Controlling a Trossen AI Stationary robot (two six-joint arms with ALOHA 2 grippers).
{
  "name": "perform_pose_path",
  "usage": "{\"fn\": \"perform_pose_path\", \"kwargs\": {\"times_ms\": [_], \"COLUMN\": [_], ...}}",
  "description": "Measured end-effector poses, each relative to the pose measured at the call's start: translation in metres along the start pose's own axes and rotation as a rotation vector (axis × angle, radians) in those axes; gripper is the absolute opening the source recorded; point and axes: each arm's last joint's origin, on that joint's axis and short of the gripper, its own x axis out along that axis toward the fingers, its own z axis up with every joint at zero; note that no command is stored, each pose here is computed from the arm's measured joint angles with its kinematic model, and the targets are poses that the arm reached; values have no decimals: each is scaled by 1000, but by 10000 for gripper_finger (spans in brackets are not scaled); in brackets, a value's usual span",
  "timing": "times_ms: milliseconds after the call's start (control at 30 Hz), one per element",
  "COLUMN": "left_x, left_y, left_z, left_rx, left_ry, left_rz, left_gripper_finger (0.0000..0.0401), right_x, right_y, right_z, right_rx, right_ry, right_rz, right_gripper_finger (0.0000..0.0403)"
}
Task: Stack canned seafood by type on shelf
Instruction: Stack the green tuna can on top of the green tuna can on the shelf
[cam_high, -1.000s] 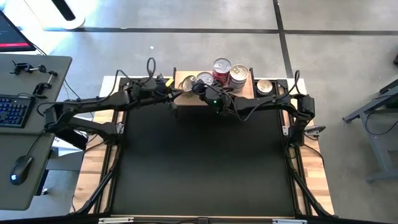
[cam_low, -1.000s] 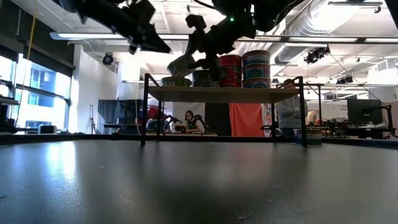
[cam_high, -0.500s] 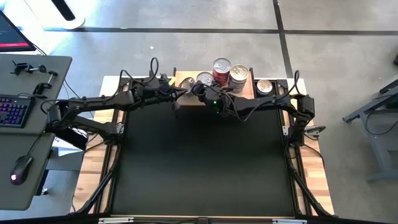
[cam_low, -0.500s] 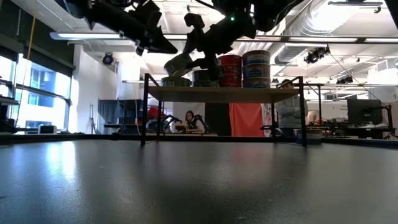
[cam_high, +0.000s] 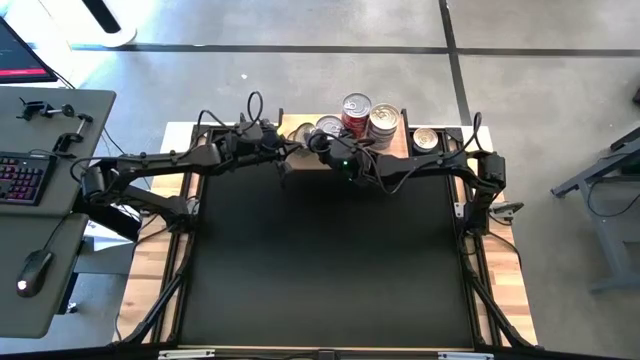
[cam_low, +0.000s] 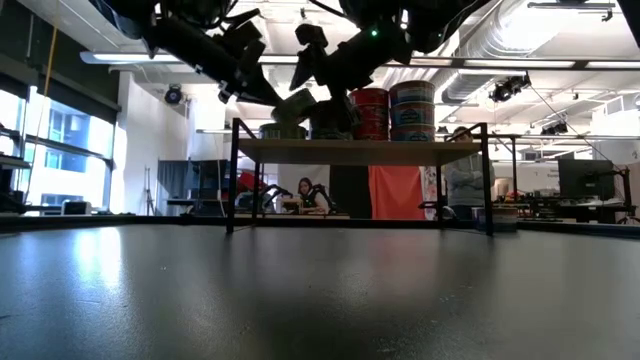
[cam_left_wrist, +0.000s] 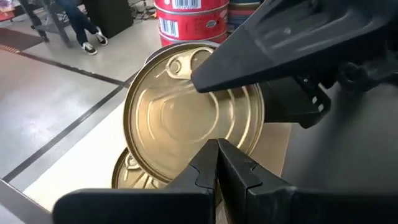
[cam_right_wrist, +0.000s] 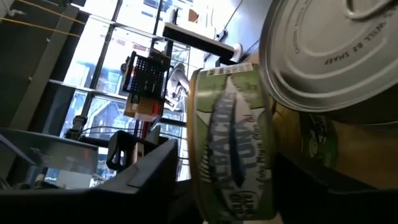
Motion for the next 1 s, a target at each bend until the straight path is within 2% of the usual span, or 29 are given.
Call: {"fn": "perform_pose_path", "kwargs": {"times_ms": [133, 233, 467, 667, 867, 1000], "left_x": [0, -2, -27, -54, -70, -72], "left_y": [5, 9, 20, 32, 34, 34], "left_z": [-2, -2, 12, 21, 24, 24], "left_rx": [-5, -8, 39, 25, -6, -28], "left_ry": [20, 29, -49, -96, -116, -113], "left_rz": [15, 29, 69, 113, 124, 122], "left_gripper_finger": [0, 0, 0, 0, 0, 0], "right_x": [0, 0, -1, 1, 2, 2], "right_y": [0, 1, 2, 1, 3, -3], "right_z": [-1, -2, -2, -1, 1, 1], "right_rx": [-10, -66, -65, -104, -48, 8], "right_ry": [34, 88, 97, 198, 179, 253], "right_rz": [6, 26, 28, 46, 52, -4], "right_gripper_finger": [262, 278, 282, 282, 282, 282]}}
